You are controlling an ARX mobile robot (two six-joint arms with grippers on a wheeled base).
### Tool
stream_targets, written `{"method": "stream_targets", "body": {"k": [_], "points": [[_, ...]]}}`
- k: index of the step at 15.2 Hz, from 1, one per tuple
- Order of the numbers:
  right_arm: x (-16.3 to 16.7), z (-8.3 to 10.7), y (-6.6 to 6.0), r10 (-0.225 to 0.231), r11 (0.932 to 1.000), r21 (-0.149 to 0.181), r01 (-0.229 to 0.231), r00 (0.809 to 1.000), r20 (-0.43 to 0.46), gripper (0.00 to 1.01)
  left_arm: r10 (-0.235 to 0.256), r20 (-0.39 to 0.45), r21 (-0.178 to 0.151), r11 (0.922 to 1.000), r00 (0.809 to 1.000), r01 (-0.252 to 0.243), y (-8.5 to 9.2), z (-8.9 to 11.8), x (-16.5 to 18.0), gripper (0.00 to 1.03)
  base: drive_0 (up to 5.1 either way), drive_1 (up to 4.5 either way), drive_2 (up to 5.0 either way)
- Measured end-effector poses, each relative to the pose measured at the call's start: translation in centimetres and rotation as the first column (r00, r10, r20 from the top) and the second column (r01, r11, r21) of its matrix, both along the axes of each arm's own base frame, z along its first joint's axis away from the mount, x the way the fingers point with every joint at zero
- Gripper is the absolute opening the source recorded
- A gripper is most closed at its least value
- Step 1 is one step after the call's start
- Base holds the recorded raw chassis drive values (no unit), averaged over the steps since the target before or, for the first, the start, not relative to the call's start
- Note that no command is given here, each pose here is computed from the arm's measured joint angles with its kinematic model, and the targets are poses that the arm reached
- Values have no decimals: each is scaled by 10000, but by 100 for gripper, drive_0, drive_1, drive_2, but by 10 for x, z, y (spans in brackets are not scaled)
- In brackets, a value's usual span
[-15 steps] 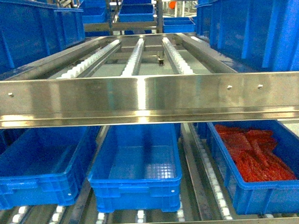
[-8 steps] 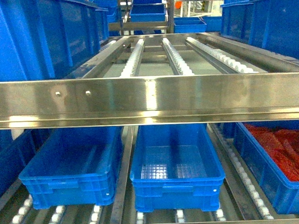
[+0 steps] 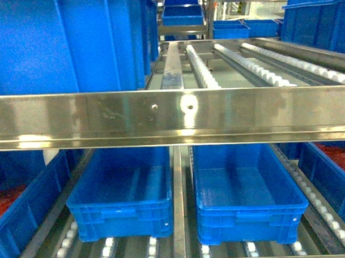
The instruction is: Sort blue parts and orange caps into right shelf containers
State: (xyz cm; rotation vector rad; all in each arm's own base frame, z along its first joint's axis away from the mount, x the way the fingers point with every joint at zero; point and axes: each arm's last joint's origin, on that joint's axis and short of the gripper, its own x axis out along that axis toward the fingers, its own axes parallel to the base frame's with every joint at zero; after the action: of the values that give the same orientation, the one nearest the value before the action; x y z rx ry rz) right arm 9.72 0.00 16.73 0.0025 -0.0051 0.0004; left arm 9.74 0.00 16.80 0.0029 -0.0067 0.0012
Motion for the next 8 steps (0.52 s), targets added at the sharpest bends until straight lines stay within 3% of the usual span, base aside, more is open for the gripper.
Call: {"method": "stream_targets", "body": {"k": [8], "points": [[0, 0, 0, 34, 10000, 0, -34, 10000, -34, 44, 8, -92, 0, 10000, 10000, -8, 0, -1, 0, 43, 0, 0, 0]]}}
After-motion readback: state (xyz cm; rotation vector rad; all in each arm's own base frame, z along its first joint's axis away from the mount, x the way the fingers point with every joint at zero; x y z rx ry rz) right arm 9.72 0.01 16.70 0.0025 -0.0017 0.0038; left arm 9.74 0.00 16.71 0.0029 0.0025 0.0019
